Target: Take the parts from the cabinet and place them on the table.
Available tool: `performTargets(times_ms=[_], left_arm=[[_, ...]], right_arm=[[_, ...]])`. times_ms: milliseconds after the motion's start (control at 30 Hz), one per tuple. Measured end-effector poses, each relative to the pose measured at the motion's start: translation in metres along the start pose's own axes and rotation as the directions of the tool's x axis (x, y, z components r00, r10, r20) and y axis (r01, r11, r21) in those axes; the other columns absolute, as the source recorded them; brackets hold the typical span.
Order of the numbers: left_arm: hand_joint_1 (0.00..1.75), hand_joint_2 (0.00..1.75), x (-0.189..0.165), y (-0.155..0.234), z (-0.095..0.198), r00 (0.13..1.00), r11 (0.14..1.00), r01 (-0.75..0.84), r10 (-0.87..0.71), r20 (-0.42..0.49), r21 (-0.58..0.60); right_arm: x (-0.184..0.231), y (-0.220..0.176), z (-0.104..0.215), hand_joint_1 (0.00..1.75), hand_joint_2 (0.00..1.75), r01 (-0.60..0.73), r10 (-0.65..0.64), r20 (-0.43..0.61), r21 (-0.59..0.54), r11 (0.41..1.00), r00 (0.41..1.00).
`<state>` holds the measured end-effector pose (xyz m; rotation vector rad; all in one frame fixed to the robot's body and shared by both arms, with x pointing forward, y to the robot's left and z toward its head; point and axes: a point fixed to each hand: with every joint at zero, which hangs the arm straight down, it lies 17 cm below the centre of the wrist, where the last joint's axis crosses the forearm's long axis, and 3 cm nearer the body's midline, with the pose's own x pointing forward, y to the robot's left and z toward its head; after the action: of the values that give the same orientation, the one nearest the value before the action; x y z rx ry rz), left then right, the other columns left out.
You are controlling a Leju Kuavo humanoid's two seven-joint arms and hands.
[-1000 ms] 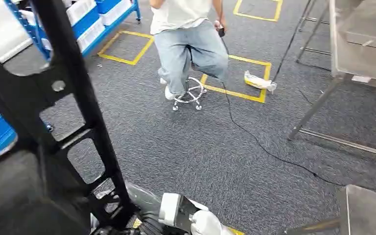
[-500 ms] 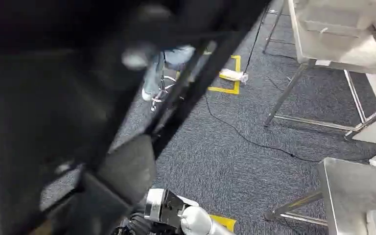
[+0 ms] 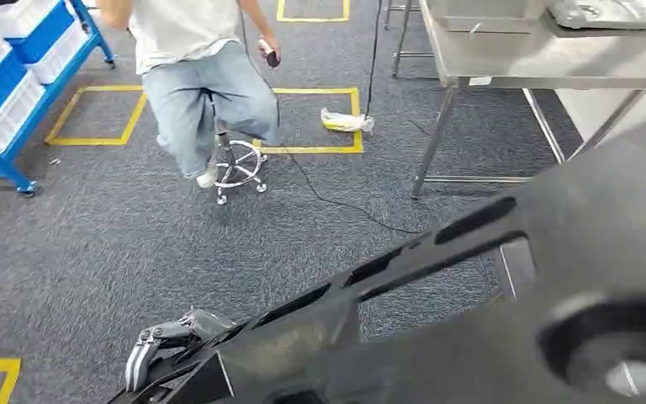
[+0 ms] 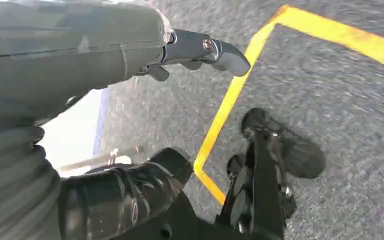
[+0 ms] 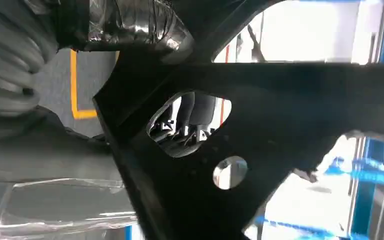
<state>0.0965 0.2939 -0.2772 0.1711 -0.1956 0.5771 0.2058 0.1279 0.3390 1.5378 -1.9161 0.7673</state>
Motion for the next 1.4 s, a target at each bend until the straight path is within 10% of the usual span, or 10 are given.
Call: performTargets(times_ms=[1400], left_arm=[[0.00,1.75,-0.007,0.002,0.000,0.997,0.997,0.082,-0.082,0.000,-0.008]], right_arm=[[-0.002,-0.015,0.029,1.75,1.75,-0.069,0.067,-0.027,-0.079,0.994,0.997]])
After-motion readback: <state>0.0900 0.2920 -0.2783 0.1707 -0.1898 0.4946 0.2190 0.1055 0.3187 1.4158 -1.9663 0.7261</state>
